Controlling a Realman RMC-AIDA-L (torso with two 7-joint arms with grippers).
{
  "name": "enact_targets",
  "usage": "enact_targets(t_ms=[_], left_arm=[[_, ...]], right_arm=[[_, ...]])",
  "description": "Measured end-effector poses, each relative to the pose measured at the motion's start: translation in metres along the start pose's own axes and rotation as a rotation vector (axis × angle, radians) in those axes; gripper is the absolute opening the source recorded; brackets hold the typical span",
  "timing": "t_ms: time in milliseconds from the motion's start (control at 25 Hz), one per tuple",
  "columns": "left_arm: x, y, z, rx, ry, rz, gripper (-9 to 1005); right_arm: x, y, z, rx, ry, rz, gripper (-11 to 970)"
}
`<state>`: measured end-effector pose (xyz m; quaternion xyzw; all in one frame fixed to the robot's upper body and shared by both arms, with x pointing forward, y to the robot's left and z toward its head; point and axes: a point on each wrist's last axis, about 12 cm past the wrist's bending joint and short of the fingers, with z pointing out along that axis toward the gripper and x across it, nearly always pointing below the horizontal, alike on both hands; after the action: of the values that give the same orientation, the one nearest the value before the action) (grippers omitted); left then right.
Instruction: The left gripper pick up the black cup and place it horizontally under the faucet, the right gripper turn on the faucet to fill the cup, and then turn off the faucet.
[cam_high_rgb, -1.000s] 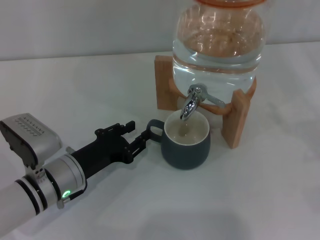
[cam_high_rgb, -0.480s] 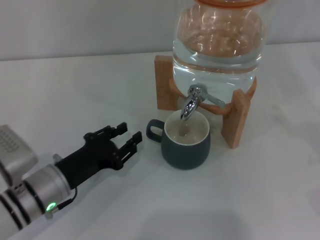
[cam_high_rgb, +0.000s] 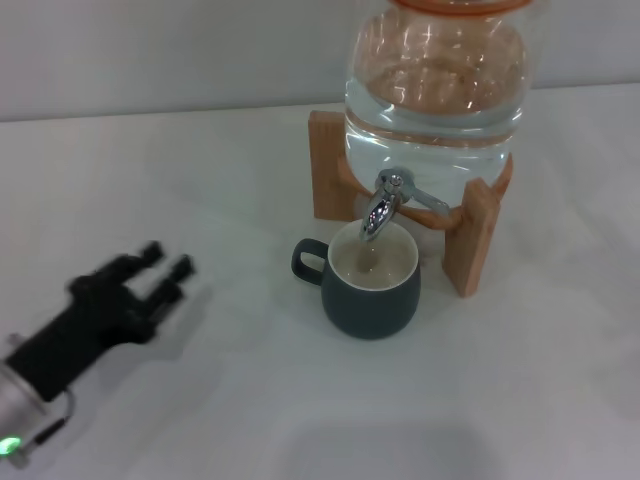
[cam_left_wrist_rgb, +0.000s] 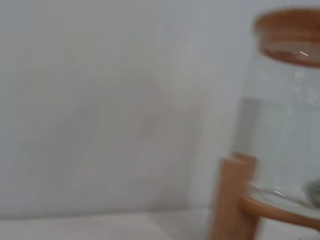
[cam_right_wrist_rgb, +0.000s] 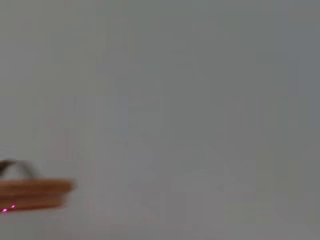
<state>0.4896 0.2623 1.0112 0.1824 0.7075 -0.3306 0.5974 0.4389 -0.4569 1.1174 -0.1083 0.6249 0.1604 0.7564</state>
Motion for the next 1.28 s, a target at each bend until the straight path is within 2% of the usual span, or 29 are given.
enact_targets(t_ms=[200,320,360,520,560,600,880,1080,1280], left_arm=[[-0.007,0.018,-0.022,-0.147,-0.087,-0.029,459],[-0.012,0.028,-0.034,-0.223,-0.130,-0.036,459],[-0.014,0.031,-0.037,-0.247,-0.147,-0.035,459],[-0.017,0.037,-0.042,-0.309,-0.189,-0.047,460],[-0.018,0.039,-0.044,-0.326,-0.200,-0.051,460],[-0.018,0.039,-0.044,-0.326,-0.200,-0.051,460],[-0.016,0.038,-0.044,-0.337,-0.208,-0.062,460],[-0.014,0.037,-0.047,-0.341,-0.209,-0.068,460],[-0.012,0.035,-0.051,-0.348,-0.207,-0.073,460]], right_arm=[[-0.009,0.012,0.009,-0.207,0.085,0.040,856],[-0.014,0.025,0.022,-0.363,0.162,0.062,856],[-0.014,0.027,0.023,-0.379,0.170,0.061,856],[-0.016,0.049,0.045,-0.534,0.243,0.083,856],[-0.014,0.061,0.057,-0.596,0.259,0.092,856],[-0.014,0.061,0.057,-0.596,0.259,0.092,856],[-0.002,0.094,0.096,-0.756,0.322,0.136,855],[0.004,0.102,0.107,-0.780,0.357,0.145,855],[0.011,0.105,0.113,-0.756,0.395,0.154,855]])
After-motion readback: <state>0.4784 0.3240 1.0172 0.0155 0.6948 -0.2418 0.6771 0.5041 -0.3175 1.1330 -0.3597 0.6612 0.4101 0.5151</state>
